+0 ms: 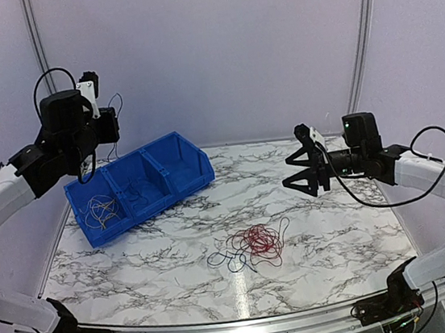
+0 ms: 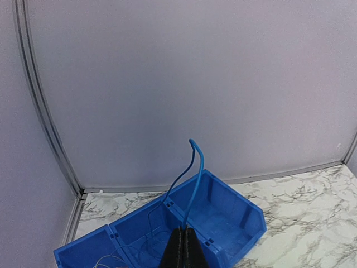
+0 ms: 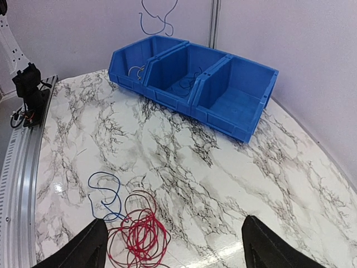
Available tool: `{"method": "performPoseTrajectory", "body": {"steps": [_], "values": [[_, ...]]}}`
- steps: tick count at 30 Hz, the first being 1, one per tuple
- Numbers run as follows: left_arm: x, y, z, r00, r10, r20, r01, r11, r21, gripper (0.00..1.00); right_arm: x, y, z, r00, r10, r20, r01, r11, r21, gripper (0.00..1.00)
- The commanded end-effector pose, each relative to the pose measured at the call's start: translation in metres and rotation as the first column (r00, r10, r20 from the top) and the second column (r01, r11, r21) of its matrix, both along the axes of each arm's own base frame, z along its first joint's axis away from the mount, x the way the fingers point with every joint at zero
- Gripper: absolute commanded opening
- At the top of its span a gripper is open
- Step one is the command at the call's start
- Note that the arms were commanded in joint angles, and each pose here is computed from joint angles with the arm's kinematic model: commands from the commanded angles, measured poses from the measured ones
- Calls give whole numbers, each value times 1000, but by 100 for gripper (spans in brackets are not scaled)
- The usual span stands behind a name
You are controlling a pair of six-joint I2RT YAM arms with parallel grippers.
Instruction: Untangle the cables
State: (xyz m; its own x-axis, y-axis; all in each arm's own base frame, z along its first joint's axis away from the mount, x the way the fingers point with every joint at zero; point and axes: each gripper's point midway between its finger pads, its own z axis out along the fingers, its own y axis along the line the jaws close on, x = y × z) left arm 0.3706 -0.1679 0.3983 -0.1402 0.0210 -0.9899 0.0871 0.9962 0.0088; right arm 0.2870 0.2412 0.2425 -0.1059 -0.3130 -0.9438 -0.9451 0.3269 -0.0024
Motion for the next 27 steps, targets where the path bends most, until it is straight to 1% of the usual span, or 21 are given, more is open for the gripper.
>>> {"method": "performPoseTrajectory", "body": {"steps": [1, 6, 11, 15, 18, 20, 27], "values": [[35, 12, -26, 997, 53, -60, -52, 998, 20, 0, 10, -3, -1, 996, -14, 84, 16, 1000, -20, 82], [66, 24, -67, 988, 60, -143, -61, 998, -2, 0, 17, -4, -17, 998, -21, 67, 25, 998, -62, 82], [90, 37, -109, 975, 44, -220, -59, 997, -59, 0, 23, -4, -32, 998, -25, 50, 30, 995, -98, 82], [101, 55, -145, 951, 71, -302, -104, 990, -94, 0, 25, -3, -39, 999, -18, 30, 22, 993, -113, 81], [103, 62, -168, 933, 85, -349, -124, 988, -93, 0, 24, -2, -42, 1000, -7, 19, 9, 994, -113, 81], [105, 58, -182, 923, 71, -379, -116, 989, -96, 0, 23, -1, -43, 1000, -2, 15, 4, 994, -113, 81], [113, 29, -227, 867, -60, -495, -23, 987, -160, 0, 22, 1, -47, 1000, 22, -5, -23, 992, -124, 80]]}}
